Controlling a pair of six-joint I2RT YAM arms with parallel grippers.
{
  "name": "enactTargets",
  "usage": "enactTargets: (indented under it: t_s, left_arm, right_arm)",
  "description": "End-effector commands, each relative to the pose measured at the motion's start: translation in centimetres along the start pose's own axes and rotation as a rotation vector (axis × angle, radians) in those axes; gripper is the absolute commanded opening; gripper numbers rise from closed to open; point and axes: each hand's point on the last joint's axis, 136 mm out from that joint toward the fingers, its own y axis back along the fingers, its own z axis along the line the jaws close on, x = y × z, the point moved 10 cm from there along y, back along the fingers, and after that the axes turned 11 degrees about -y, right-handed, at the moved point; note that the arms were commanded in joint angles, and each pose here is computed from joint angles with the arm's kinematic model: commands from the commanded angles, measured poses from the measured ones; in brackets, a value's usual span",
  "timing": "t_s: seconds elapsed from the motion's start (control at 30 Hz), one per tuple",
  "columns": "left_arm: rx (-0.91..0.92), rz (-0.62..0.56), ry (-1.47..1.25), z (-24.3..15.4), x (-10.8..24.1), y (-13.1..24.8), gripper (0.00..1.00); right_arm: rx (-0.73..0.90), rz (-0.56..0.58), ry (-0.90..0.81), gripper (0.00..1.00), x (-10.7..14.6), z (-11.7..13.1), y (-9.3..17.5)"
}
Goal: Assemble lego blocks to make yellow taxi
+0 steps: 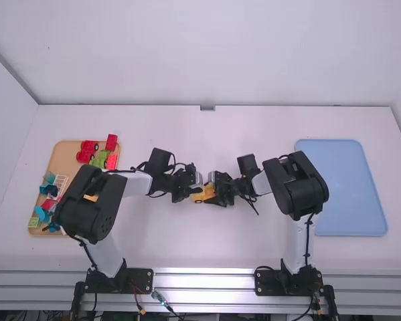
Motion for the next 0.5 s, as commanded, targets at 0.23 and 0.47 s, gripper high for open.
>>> enactTargets:
  t_s: [0.23,0.47]
  left_arm:
    - [-0.061,0.134,0.108,-3.4,3.7,-0.7,0.02]
    - [-0.113,0.114,0.076,-2.2,3.2,-0.6,0.02]
  right_arm:
    - [-0.002,0.030,-0.053,0.56,1.2,0.4,-0.2]
    - [0.000,0.033,-0.053,0.56,1.2,0.4,-0.2]
